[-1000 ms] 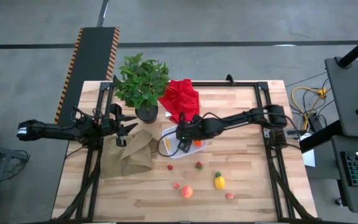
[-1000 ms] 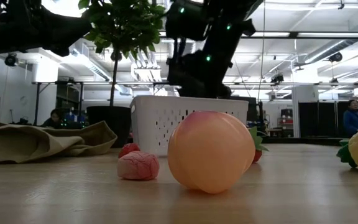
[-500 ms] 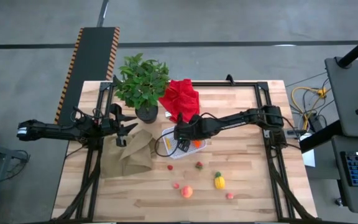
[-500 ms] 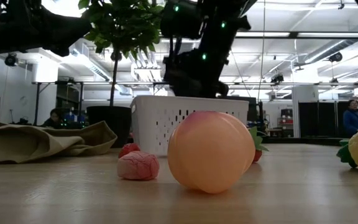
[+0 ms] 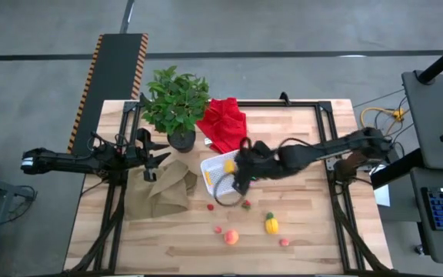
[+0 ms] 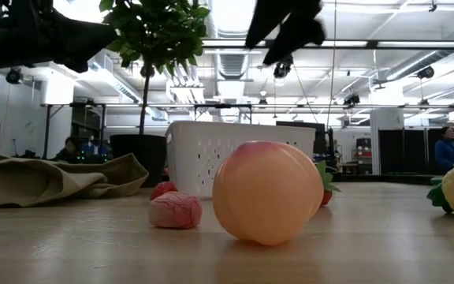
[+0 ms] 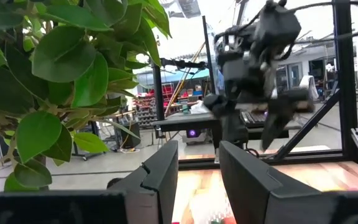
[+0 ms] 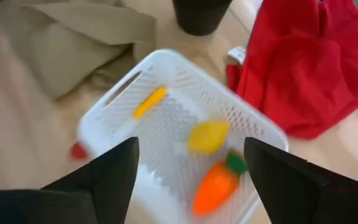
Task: Pick and placing Produce into tupperware
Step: Put the red strawberry into the bin
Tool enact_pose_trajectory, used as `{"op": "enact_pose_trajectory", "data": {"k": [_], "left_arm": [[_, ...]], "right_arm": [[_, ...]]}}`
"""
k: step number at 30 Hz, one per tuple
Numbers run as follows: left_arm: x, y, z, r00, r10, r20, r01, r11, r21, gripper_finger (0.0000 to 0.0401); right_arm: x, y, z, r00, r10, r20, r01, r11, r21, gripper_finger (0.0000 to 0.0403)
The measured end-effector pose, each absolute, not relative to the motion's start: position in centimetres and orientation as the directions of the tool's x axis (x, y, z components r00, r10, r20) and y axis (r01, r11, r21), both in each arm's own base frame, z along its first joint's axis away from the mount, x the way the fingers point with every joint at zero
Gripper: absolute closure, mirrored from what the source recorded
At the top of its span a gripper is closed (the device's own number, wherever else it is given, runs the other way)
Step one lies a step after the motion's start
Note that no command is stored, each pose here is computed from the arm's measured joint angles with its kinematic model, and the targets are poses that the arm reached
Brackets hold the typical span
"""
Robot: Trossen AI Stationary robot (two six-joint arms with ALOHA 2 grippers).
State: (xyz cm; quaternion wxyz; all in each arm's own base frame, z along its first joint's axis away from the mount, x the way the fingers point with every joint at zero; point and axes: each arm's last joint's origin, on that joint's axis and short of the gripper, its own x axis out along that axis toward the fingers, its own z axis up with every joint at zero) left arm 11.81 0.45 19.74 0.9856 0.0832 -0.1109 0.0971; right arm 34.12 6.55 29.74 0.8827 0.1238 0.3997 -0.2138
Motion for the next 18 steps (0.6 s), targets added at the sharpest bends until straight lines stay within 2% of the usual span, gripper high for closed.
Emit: {"op": "enact_pose_trajectory", "data": {"k": [7, 18], "left_arm": [[11.8, 0.4, 19.7, 0.956, 0.172, 0.235, -0.209, 0.968, 0.142, 0.0296], [11.8, 0.4, 19.7, 0.956, 0.174, 0.236, -0.21, 0.968, 0.137, 0.0296]], "right_arm": [[31.8, 12.2, 29.8, 0.598, -0.187, -0.779, 0.419, 0.902, 0.104, 0.0131], [32.8, 16.6, 21.7, 0.452, -0.27, -0.85, 0.463, 0.886, -0.034, 0.0129]]}}
